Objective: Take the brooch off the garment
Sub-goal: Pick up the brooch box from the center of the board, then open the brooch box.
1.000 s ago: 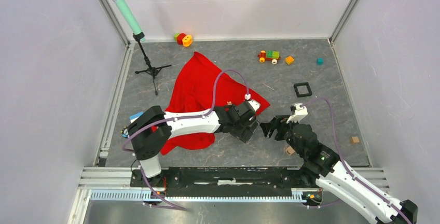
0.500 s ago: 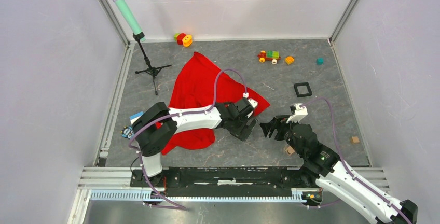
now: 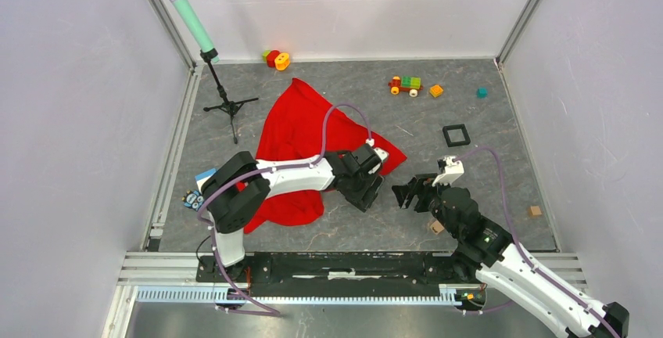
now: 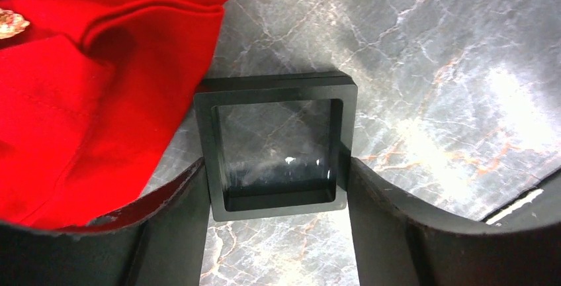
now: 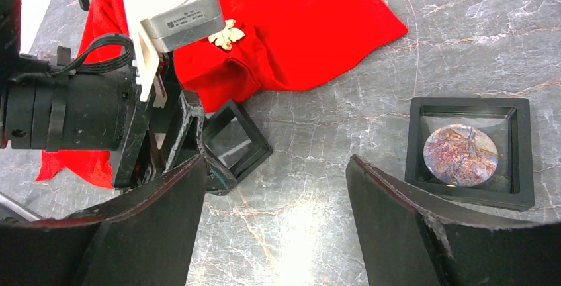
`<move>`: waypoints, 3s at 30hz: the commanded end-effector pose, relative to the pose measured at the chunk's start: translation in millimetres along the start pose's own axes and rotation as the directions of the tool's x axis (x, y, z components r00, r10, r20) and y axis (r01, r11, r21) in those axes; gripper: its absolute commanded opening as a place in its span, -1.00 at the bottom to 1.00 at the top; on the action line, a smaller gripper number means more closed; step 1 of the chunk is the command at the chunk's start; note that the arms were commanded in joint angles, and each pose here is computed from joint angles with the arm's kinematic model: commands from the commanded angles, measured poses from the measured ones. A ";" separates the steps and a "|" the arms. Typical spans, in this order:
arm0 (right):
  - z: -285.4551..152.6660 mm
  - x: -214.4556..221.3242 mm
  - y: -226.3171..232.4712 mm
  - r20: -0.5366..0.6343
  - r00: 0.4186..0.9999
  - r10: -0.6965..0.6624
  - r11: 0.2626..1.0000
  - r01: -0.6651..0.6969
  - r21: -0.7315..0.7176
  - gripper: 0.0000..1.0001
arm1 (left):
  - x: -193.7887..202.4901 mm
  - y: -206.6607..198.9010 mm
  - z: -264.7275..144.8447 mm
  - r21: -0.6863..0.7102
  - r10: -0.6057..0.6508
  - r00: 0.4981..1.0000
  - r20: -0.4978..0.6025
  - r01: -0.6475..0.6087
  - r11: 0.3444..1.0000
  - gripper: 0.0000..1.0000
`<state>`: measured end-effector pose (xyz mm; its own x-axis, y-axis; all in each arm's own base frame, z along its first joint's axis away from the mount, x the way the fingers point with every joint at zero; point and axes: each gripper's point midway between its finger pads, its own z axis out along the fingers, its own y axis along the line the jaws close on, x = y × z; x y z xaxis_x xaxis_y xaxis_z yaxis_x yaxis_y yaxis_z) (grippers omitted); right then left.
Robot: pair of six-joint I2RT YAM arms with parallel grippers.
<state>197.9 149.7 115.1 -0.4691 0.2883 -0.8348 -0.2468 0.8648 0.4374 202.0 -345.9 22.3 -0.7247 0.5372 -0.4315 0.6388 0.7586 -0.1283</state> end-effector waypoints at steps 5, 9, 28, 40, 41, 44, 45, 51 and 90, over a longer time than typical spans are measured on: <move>1.3 1.5 8.2 -0.016 1.000 -0.018 0.999 0.017 -0.042 0.65 | -26.2 -7.8 -29.8 0.210 -0.087 0.993 0.076 0.069 0.975 0.05; 1.2 2.8 30.9 -0.044 0.999 -0.024 0.988 0.017 -0.153 0.65 | -29.6 -12.7 -44.2 0.366 -0.172 0.981 0.086 0.130 0.921 0.01; -5.0 -4.9 102.6 -0.090 0.970 0.226 0.838 -0.241 -0.490 0.28 | -45.9 -31.0 -129.2 0.701 -0.349 0.913 0.210 0.108 0.705 -0.23; -4.9 -16.6 105.8 -0.061 0.964 0.259 0.830 -0.254 -0.496 0.26 | -44.6 -30.7 -132.8 0.695 -0.334 0.917 0.217 0.095 0.713 -0.30; -3.5 -15.4 104.4 -0.064 0.964 0.258 0.835 -0.256 -0.487 0.25 | -44.6 -31.1 -133.3 0.697 -0.331 0.918 0.219 0.090 0.711 -0.30; -1.5 -15.0 101.7 -0.060 0.961 0.268 0.840 -0.264 -0.474 0.24 | -44.4 -32.0 -135.9 0.701 -0.328 0.918 0.223 0.083 0.709 -0.31; -1.2 -15.3 101.3 -0.058 0.961 0.271 0.841 -0.265 -0.472 0.23 | -43.9 -32.3 -136.6 0.702 -0.327 0.918 0.223 0.082 0.707 -0.31; -2.3 -23.7 102.4 -0.031 0.958 0.285 0.838 -0.265 -0.478 0.20 | -43.1 -33.5 -138.0 0.707 -0.322 0.920 0.222 0.075 0.703 -0.32; 17.9 16.4 55.8 -0.105 0.973 0.208 0.947 -0.227 -0.227 0.18 | -48.7 -32.3 -148.5 0.709 -0.358 0.897 0.260 0.074 0.702 -0.51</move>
<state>186.0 222.5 138.7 -0.5962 0.4494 -0.6652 -0.3811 0.5709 0.7272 180.4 -334.6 144.1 -0.8362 0.1573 -0.5254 0.5407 0.3971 -0.7416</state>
